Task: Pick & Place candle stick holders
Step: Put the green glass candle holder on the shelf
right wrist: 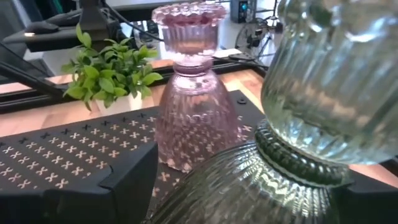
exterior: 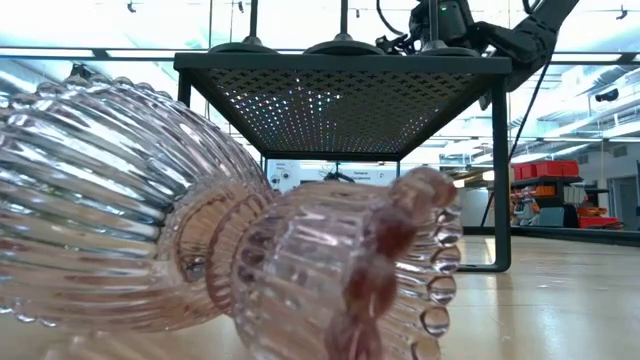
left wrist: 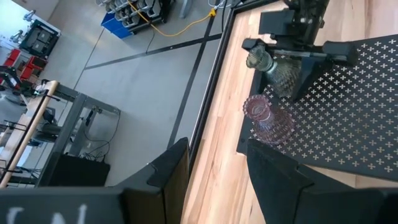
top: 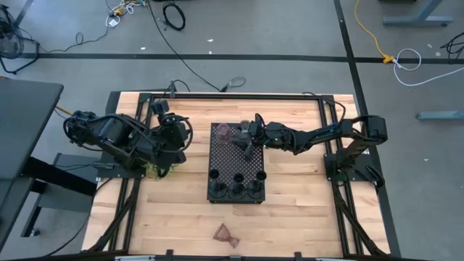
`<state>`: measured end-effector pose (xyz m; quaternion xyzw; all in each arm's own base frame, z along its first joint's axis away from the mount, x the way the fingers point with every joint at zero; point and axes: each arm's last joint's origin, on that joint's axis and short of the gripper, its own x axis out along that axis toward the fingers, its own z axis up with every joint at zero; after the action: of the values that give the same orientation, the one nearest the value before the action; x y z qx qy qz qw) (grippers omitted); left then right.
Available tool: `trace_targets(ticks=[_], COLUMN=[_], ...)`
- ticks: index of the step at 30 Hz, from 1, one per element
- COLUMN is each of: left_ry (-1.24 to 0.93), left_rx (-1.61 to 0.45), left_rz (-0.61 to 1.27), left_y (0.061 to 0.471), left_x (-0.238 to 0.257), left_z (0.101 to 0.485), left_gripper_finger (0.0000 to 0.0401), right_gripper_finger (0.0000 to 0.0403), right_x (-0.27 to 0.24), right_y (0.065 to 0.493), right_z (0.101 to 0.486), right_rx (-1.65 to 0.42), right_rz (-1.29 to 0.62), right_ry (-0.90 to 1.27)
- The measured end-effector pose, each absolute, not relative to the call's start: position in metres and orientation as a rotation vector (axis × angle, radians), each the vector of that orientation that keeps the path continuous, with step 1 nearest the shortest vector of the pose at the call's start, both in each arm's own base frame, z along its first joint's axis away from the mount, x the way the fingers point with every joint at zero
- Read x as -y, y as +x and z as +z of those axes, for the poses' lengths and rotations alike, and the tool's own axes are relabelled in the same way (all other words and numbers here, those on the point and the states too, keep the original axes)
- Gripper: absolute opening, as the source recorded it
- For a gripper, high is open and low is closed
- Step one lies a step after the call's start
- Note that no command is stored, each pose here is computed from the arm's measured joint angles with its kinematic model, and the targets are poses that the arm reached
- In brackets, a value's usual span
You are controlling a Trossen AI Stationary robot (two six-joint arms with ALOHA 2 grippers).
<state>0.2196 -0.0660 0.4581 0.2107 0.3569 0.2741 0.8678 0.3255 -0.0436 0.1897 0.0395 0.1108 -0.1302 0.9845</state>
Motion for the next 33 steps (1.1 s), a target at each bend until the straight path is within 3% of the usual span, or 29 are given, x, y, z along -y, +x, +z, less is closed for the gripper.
trace_targets(ticks=[10,14,17,28,33], left_ry=[0.440,0.441,0.441,0.441,0.441], left_rx=[-0.747,-0.748,-0.748,-0.749,-0.749], left_rz=[0.573,0.573,0.573,0.573,0.573], left_y=[0.220,0.220,0.220,0.220,0.220], left_x=[0.066,0.066,0.066,0.066,0.066], left_z=[0.458,0.458,0.458,0.458,0.458], left_gripper_finger=[0.0165,0.0165,0.0165,0.0165,0.0165], right_gripper_finger=[0.0296,0.0339,0.0347,0.0270,0.0263], right_x=[0.045,0.045,0.045,0.046,0.046], right_y=[0.352,0.351,0.351,0.351,0.351], right_z=[0.190,0.188,0.190,0.190,0.191], right_rx=[-0.281,-0.304,-0.286,-0.281,-0.271], right_rz=[-0.210,-0.214,-0.226,-0.240,-0.242], right_ry=[0.043,0.049,0.049,0.040,0.040])
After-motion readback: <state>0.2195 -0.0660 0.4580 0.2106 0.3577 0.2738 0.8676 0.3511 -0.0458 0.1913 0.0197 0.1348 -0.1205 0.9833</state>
